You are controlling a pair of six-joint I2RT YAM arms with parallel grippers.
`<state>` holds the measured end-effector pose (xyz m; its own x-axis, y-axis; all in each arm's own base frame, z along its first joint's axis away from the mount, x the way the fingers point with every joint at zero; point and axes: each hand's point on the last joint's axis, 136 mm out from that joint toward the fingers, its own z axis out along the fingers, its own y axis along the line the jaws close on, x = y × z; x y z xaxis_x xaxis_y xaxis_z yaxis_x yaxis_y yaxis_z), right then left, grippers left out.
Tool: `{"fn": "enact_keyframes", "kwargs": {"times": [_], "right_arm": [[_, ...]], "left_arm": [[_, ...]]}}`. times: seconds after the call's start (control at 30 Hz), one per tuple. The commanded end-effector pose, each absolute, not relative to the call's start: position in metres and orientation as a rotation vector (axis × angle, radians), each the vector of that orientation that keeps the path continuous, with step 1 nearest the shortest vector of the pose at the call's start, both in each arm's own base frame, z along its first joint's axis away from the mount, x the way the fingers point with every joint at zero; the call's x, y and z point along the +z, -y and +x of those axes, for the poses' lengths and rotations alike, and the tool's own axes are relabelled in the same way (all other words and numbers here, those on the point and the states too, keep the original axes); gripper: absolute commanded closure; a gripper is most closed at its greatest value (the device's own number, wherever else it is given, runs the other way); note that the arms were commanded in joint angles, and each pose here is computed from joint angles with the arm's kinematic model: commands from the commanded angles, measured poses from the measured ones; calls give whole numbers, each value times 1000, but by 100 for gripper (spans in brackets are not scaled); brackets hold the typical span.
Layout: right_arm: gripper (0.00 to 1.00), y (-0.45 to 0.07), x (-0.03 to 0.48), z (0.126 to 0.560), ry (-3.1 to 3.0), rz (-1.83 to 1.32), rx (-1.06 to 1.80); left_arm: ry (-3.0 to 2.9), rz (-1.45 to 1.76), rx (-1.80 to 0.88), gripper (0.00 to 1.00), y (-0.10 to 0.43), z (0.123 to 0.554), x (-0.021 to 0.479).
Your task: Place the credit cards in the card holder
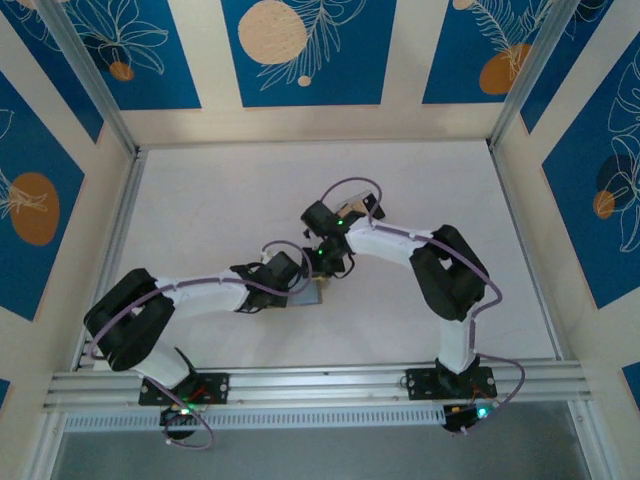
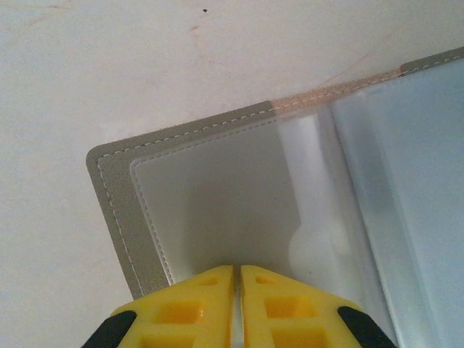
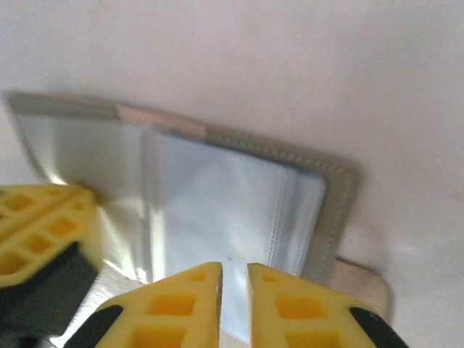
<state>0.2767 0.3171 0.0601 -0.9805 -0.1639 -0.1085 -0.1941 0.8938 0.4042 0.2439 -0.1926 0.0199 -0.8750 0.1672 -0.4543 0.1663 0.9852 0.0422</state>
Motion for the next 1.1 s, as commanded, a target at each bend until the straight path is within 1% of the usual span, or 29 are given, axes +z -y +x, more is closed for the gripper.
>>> {"fn": "enact_keyframes", "kwargs": {"times": [0.0,0.13,0.2,0.27,0.33,0.4,0.57,0.7,0.93,1.07], "right_arm": [[76,-288,114,322,-2846,-227,585],[74,-237,125,369,-2816,-80,420],[70,-208,127,392,-2793,15,360],[66,-184,129,410,-2780,93,329],[66,-172,128,423,-2775,123,339],[66,-170,126,429,-2778,111,323],[66,-188,119,430,-2792,16,352],[65,-194,103,433,-2836,-4,332],[65,-198,83,435,-2870,-47,253],[65,-198,80,438,-2861,-66,214]], "left_arm": [[-2772,261,73,90,174,216,-7],[-2778,260,59,90,175,214,-9],[-2778,257,52,90,176,215,-9],[-2782,257,48,90,176,214,-10],[-2786,257,42,90,177,213,-11],[-2787,257,36,90,178,213,-12],[-2794,255,30,90,179,212,-14],[-2796,257,22,90,180,212,-14],[-2797,246,18,90,179,211,-14],[-2802,245,16,90,178,209,-16]]}}
